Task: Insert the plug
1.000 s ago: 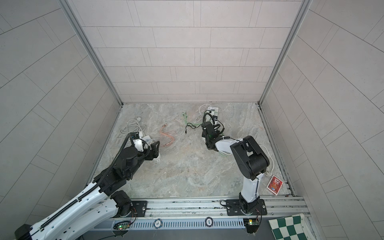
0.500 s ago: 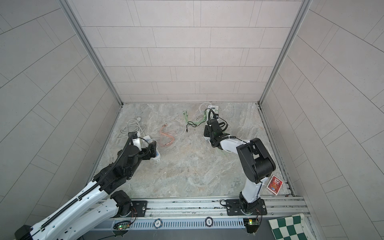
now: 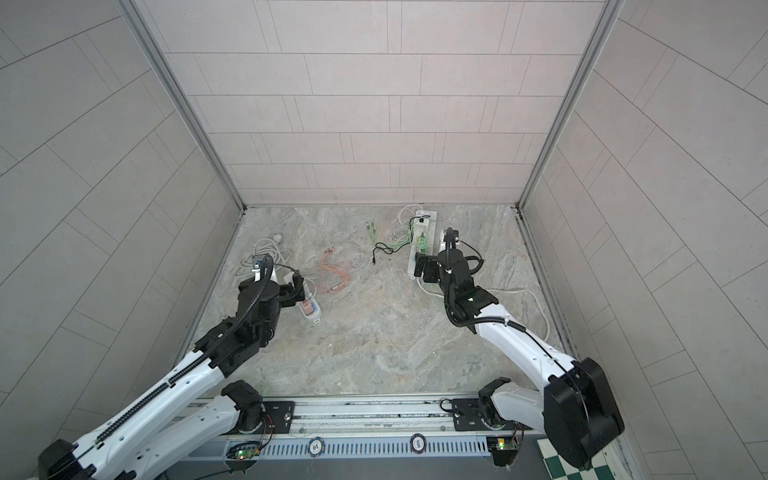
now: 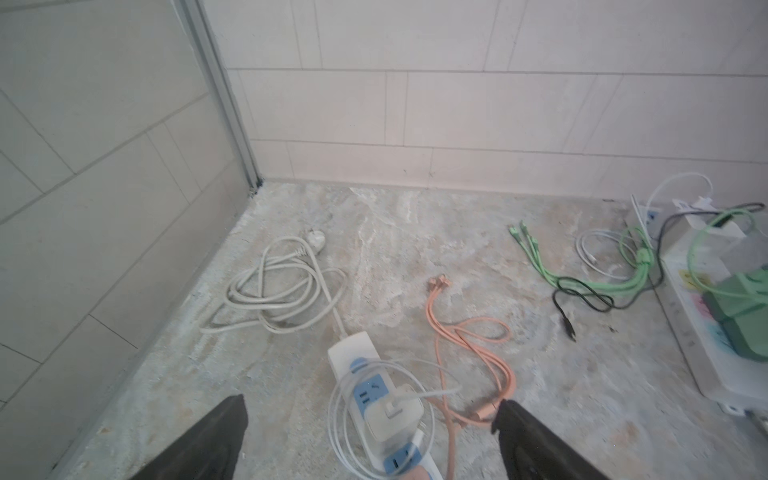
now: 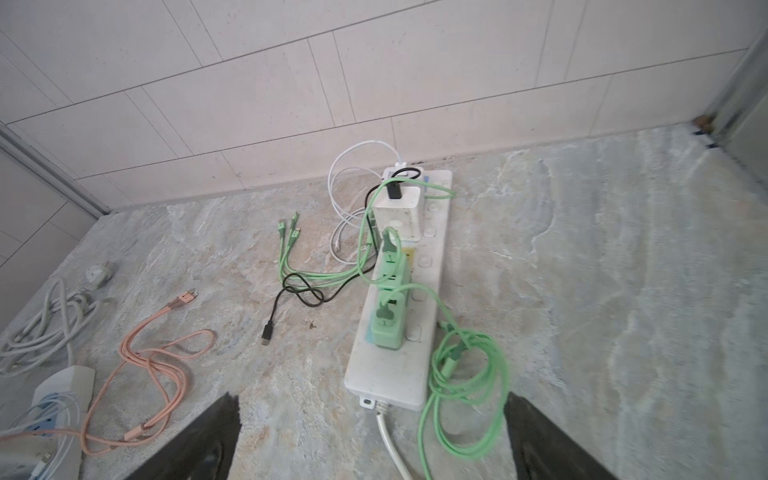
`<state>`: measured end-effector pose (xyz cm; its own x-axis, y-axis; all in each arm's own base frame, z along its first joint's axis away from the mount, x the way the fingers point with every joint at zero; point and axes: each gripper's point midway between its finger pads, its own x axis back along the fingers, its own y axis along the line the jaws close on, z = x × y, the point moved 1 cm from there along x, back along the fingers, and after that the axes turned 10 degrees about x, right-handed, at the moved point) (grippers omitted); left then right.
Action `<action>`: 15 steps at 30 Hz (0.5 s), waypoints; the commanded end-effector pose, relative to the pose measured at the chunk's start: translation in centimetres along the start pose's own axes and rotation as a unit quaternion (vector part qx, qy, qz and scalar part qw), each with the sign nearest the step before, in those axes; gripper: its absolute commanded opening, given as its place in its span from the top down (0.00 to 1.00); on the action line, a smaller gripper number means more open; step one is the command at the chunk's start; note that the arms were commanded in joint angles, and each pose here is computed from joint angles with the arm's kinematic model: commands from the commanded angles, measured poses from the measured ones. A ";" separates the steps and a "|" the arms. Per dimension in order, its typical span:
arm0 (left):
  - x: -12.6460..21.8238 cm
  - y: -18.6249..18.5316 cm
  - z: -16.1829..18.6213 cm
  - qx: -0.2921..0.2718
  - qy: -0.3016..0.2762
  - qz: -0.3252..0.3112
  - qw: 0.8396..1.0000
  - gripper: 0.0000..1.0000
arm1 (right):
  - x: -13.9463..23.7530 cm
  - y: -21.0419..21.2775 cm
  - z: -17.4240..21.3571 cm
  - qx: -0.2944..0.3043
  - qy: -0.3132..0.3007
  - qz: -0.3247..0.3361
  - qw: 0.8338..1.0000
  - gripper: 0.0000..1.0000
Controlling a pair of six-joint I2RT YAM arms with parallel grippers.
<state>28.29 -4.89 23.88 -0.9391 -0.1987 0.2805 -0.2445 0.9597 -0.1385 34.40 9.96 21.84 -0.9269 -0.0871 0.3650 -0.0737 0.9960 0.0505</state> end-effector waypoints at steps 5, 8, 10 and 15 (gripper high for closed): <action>-2.1 3.0 -1.1 -0.005 -0.078 -0.069 0.995 0.00 | 4.9 -8.3 0.1 0.047 -0.050 0.210 0.975 0.01; -2.8 3.4 -0.4 -0.017 -0.115 -0.066 0.991 0.00 | 5.5 -10.7 0.3 0.076 -0.052 0.279 0.956 0.01; -3.4 3.4 0.4 -0.021 -0.127 -0.047 0.991 0.00 | 5.4 -11.3 0.5 0.107 -0.053 0.304 0.945 0.01; -6.0 4.0 3.8 -0.055 -0.088 -0.044 0.994 0.00 | 4.3 -13.6 2.5 0.106 -0.026 0.348 0.931 0.01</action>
<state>30.78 -0.14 16.40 -0.9148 -0.3487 0.2036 -0.3515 0.9359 0.0235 30.74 -1.72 19.89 -0.8478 0.4756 0.2347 0.3844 0.8559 -0.3458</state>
